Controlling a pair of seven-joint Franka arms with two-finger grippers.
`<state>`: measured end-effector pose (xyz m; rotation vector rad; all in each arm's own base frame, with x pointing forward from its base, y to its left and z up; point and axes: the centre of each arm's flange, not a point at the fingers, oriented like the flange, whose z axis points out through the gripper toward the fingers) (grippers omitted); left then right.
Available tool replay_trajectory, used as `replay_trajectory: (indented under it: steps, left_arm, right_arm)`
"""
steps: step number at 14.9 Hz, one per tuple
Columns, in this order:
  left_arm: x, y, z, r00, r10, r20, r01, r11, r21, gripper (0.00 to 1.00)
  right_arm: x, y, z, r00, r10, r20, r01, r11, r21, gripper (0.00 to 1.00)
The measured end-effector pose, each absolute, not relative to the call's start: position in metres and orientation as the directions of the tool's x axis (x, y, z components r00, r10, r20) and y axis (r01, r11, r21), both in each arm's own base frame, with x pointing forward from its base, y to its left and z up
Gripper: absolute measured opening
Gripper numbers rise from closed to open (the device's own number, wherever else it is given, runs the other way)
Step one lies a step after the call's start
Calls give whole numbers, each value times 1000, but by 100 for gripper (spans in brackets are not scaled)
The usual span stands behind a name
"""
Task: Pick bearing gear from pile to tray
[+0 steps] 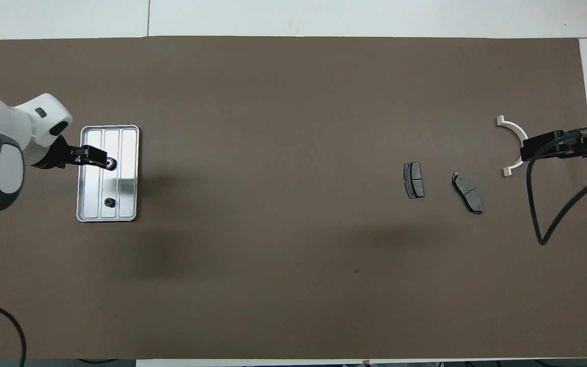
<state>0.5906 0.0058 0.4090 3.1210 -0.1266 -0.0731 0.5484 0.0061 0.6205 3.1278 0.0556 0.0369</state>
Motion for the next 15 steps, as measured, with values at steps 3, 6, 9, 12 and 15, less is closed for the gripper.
replay_trajectory:
  steps: [3, 6, 9, 12, 15]
  left_arm:
    - [561, 5, 473, 995, -66, -69, -65, -998, 22, 100]
    - [555, 5, 484, 997, 43, -68, 44, -999, 15, 100]
    - [554, 5, 502, 993, 63, -98, 64, -998, 12, 100]
    - [557, 5, 550, 996, 62, -60, 62, -998, 14, 100]
    - [554, 3, 573, 998, 57, -24, 57, -998, 16, 100]
  right_arm:
    - [548, 6, 620, 999, 36, 23, 36, -999, 14, 100]
    - [548, 7, 620, 999, 37, 23, 36, -999, 14, 100]
    - [548, 9, 620, 999, 40, 23, 40, -999, 14, 100]
    - [548, 8, 620, 999, 40, 23, 39, -999, 14, 100]
    - [548, 8, 620, 999, 38, 23, 38, -999, 14, 100]
